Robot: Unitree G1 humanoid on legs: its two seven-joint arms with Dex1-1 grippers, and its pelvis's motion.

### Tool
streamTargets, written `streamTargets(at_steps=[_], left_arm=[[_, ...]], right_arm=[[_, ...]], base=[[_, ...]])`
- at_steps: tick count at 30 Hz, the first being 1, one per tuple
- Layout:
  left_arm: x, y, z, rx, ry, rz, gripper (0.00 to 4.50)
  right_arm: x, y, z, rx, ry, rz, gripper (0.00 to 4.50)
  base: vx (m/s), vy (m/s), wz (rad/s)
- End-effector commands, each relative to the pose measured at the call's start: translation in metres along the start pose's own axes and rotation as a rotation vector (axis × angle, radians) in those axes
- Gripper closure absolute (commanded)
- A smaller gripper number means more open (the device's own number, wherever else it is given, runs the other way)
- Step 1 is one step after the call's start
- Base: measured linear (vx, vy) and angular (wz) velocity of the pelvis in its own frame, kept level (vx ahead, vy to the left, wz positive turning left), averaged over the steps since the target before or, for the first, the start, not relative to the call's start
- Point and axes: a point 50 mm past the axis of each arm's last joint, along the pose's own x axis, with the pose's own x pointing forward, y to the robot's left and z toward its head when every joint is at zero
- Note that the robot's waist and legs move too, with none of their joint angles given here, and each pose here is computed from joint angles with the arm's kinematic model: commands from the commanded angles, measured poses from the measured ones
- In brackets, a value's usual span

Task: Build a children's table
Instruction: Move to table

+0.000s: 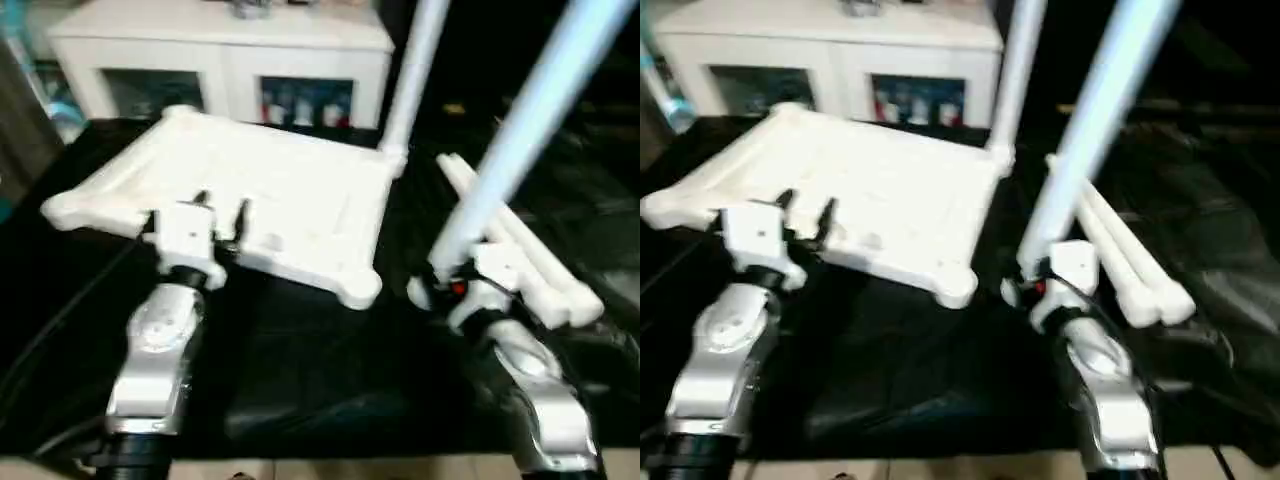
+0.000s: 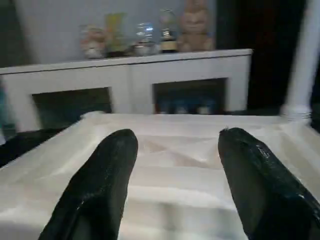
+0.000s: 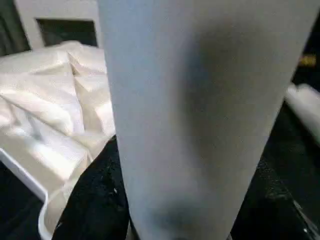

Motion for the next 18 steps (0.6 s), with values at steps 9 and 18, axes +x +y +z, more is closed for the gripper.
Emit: streamTargets(at_steps=[9, 18], left_arm=[[0.002, -0.004, -0.001, -0.002, 0.016, 0.029, 1.48], [0.004, -0.006, -0.002, 0.021, 0.02, -0.067, 1.48]], right_arm=[[-0.003, -0.011, 0.0, -0.011, 0.014, 0.004, 2.55], [-0.003, 0.007, -0.009, -0.001, 0.052, 0.09, 2.55]], base=[[-0.089, -0.157, -0.01], [-0.053, -0.082, 0.09]])
